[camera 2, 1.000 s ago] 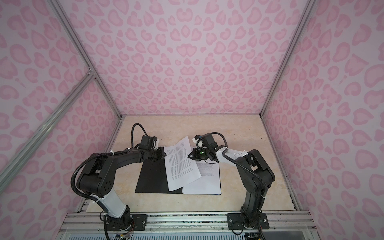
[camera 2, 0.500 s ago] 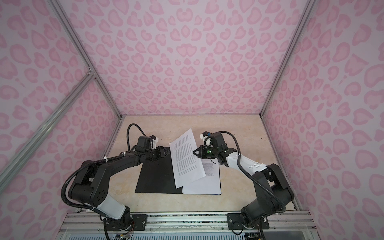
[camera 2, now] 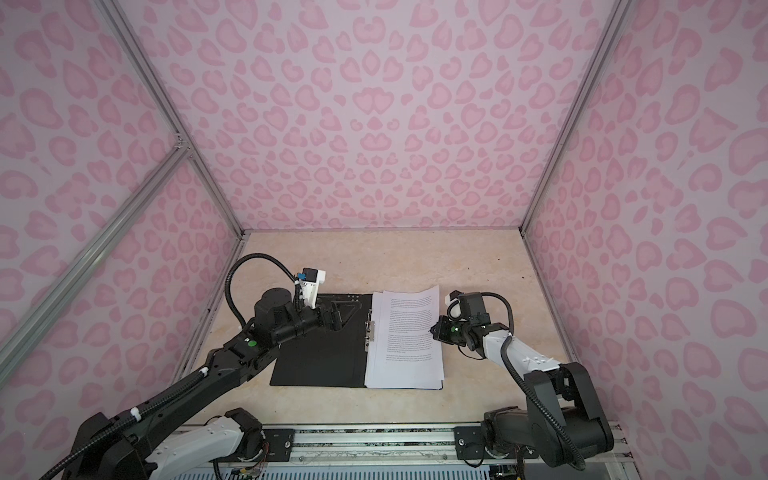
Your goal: Put the files into the folder
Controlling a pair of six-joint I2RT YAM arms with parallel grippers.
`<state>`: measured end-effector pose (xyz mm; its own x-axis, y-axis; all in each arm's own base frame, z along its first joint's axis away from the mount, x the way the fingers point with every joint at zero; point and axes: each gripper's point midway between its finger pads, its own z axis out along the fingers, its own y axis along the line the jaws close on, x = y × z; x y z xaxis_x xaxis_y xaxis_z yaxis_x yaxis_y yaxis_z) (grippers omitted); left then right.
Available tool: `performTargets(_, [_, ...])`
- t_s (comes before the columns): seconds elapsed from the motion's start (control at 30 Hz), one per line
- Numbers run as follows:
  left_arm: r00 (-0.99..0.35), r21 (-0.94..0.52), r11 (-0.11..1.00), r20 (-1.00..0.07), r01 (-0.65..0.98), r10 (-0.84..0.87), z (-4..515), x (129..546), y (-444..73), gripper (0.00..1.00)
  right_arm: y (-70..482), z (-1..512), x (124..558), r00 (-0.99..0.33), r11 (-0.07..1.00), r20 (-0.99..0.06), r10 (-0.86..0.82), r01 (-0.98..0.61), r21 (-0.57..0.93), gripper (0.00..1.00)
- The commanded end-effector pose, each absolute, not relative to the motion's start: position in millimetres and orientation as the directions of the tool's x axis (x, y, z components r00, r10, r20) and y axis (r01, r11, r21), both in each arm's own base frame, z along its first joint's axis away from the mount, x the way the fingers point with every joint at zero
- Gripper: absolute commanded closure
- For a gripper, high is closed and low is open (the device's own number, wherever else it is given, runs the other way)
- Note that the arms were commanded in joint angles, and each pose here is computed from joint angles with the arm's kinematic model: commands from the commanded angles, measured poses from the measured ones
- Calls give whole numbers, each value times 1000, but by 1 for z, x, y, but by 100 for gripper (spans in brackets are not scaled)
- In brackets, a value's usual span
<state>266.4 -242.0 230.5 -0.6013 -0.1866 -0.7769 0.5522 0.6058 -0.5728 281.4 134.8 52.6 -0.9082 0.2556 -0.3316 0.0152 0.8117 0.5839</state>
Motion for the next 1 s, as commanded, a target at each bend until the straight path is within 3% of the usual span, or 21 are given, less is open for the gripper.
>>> performTargets(0.0, [-543,-493,687,-823,533,-169,210,267,-226,3,135,54,284,-894,810,-361,265,4,586,100])
performTargets(0.17, [-574,-491,724,-803,485,-161,191,278,-225,3,137,60,279,-890,804,-370,268,-5,595,100])
performTargets(0.37, [-663,-558,672,-737,488,-131,173,278,-247,3,143,71,281,-879,795,-394,269,-28,606,100])
performTargets(0.97, [-691,-558,677,-716,480,-101,159,282,-252,3,167,69,284,-903,802,-391,176,-99,589,100])
